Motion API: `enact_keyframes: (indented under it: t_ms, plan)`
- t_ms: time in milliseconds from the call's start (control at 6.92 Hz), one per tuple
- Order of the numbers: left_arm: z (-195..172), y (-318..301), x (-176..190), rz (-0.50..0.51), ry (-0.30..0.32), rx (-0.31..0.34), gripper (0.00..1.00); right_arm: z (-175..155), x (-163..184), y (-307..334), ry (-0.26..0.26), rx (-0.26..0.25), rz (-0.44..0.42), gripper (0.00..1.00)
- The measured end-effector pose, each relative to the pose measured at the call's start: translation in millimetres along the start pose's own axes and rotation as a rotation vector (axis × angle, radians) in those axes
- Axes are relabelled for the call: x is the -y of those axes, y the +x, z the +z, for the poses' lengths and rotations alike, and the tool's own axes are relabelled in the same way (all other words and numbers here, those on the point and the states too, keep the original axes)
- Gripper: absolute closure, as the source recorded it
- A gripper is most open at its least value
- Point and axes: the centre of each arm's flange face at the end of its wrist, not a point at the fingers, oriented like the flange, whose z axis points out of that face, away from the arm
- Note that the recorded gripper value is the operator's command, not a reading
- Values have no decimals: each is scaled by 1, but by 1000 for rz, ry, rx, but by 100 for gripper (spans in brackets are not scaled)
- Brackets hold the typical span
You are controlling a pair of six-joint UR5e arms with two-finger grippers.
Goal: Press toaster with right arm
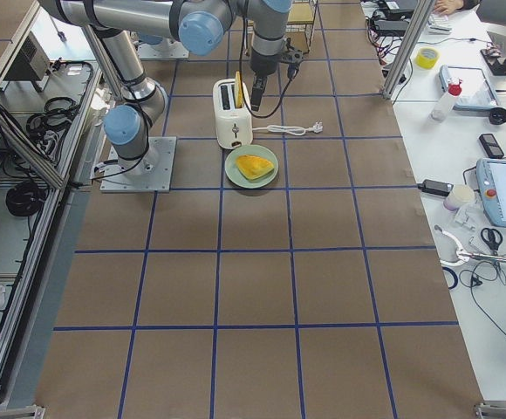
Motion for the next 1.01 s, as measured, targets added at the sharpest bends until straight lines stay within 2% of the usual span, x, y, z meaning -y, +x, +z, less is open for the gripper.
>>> enact_keyframes:
  t_ms: [289, 722, 1011]
  plan:
    - [0, 0, 0, 0, 0, 0, 0, -1, -4, -47, 44, -11, 7, 0]
    - [0, 0, 0, 0, 0, 0, 0, 1, -22, -111, 68, -14, 3, 0]
    - [0, 0, 0, 0, 0, 0, 0, 2, -25, -120, 72, -17, -9, 0]
